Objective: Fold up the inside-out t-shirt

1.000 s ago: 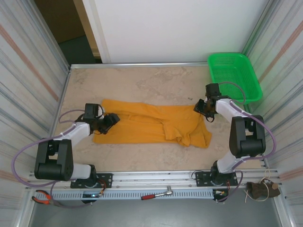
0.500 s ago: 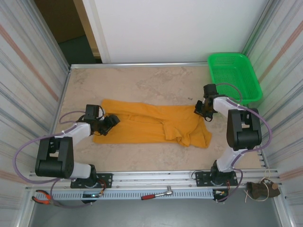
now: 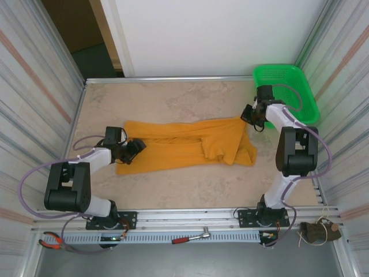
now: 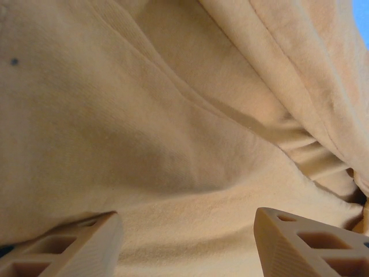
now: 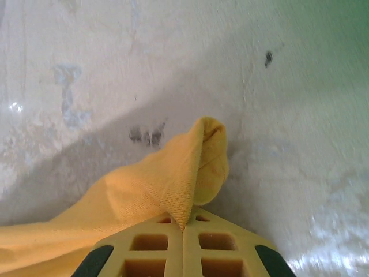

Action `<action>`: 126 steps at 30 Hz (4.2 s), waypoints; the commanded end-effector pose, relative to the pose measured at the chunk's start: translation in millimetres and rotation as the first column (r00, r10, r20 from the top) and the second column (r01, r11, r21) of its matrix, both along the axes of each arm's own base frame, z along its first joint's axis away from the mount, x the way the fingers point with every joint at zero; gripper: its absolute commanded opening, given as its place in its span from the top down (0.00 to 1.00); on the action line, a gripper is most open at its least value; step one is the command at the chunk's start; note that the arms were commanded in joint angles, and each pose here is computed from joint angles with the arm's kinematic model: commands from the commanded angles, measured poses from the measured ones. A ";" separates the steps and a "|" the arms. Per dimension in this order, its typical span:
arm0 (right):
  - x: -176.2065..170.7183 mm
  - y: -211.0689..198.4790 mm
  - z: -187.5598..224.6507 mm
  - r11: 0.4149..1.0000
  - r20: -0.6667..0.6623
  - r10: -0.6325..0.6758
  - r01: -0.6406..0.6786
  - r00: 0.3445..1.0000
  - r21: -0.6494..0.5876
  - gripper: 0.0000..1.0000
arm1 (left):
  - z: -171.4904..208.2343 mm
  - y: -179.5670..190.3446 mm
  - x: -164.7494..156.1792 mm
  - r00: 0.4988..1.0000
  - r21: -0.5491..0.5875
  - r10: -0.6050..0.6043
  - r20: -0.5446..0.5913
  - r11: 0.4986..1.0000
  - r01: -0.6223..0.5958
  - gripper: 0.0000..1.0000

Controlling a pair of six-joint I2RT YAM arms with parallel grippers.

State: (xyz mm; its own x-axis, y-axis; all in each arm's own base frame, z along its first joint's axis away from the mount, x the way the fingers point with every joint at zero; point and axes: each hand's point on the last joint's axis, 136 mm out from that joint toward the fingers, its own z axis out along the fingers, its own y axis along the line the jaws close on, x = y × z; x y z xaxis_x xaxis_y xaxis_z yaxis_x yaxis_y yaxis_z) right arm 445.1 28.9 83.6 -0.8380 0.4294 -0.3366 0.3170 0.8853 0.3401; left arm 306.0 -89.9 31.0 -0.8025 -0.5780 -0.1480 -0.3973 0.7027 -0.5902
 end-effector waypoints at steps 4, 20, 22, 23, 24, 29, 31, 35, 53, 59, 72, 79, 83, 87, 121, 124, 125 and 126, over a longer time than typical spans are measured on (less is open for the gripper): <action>-4.3 -5.1 -18.1 0.999 -0.065 0.030 -0.032 0.997 -0.023 0.56 | -42.4 18.1 -34.9 0.982 0.109 0.049 -0.182 0.994 -0.029 0.36; -94.5 47.0 -43.5 0.996 -0.132 0.063 -0.053 0.989 0.075 0.69 | -33.1 16.5 -31.5 0.986 0.103 0.036 -0.160 0.995 -0.020 0.36; -91.9 48.2 -45.6 0.996 -0.136 0.066 -0.057 0.989 0.067 0.69 | -32.5 17.1 -31.7 0.987 0.105 0.037 -0.158 0.994 -0.020 0.36; -91.3 47.7 -47.1 0.996 -0.141 0.065 -0.056 0.988 0.064 0.69 | -32.4 17.2 -32.1 0.987 0.107 0.037 -0.158 0.994 -0.020 0.36; -90.8 47.2 -48.5 0.997 -0.146 0.064 -0.056 0.987 0.062 0.69 | -31.5 17.1 -31.6 0.987 0.107 0.037 -0.156 0.994 -0.020 0.36; -90.5 47.7 -53.3 0.996 -0.154 0.073 -0.064 0.985 0.061 0.74 | -30.2 17.7 -31.7 0.987 0.108 0.041 -0.153 0.994 -0.025 0.36; -89.3 47.2 -53.8 0.996 -0.155 0.076 -0.067 0.985 0.062 0.90 | -30.3 18.7 -31.9 0.987 0.112 0.044 -0.155 0.993 -0.027 0.36; -84.2 35.4 -44.0 0.997 -0.132 0.058 -0.050 0.989 0.064 1.00 | -31.1 19.5 -33.5 0.986 0.117 0.043 -0.161 0.993 -0.024 0.36; -92.6 -3.5 -16.6 1.000 -0.111 -0.005 0.007 0.994 0.016 0.51 | 4.3 7.8 -11.1 0.998 0.062 -0.029 -0.055 0.998 0.033 0.36; -113.5 24.1 -9.5 1.000 -0.086 0.009 -0.010 0.996 -0.016 0.53 | 118.2 22.5 50.9 0.978 0.056 -0.039 0.203 0.998 0.028 0.31; -125.6 57.7 -56.4 1.000 -0.189 -0.014 0.017 0.982 0.016 0.54 | 55.8 -4.7 110.4 0.988 -0.042 -0.114 0.105 0.992 0.119 0.31; -178.0 45.6 -72.4 0.990 -0.277 -0.137 0.142 0.951 -0.001 0.51 | 2.3 5.0 71.8 0.998 0.022 -0.062 -0.032 0.998 0.063 0.31; -207.3 44.7 -74.3 0.980 -0.282 -0.191 0.200 0.940 0.003 0.50 | -8.6 12.8 68.3 0.997 0.051 -0.054 -0.056 0.997 0.057 0.31; -213.4 46.0 -60.0 0.975 -0.230 -0.206 0.219 0.951 0.032 0.50 | -2.1 17.4 80.8 0.997 0.069 -0.071 -0.022 0.995 0.072 0.31; -112.7 -3.3 -63.6 0.979 -0.187 -0.010 0.048 0.982 0.196 0.18 | 74.4 -36.7 52.7 0.953 0.054 -0.268 0.139 0.963 0.263 0.30; -115.8 -4.8 -68.6 0.981 -0.203 -0.018 0.057 0.979 0.187 0.18 | 69.2 -15.7 56.6 0.974 0.134 -0.203 0.097 0.973 0.189 0.30; -116.3 -4.4 -69.8 0.980 -0.207 -0.020 0.060 0.978 0.190 0.18 | 66.3 -2.9 58.6 0.985 0.160 -0.157 0.073 0.977 0.144 0.30; -115.8 -4.4 -69.8 0.980 -0.206 -0.020 0.060 0.978 0.192 0.19 | 63.3 9.6 61.3 0.992 0.177 -0.115 0.055 0.979 0.104 0.30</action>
State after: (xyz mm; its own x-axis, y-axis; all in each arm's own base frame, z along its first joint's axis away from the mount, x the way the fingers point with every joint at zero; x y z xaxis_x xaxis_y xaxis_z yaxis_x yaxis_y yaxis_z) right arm 342.7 25.7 31.2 -0.8509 0.5127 -0.1144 0.4106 0.7850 0.4640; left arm 363.0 -112.3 94.1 -0.8871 -0.3681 -0.2786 -0.1653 0.8168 -0.5528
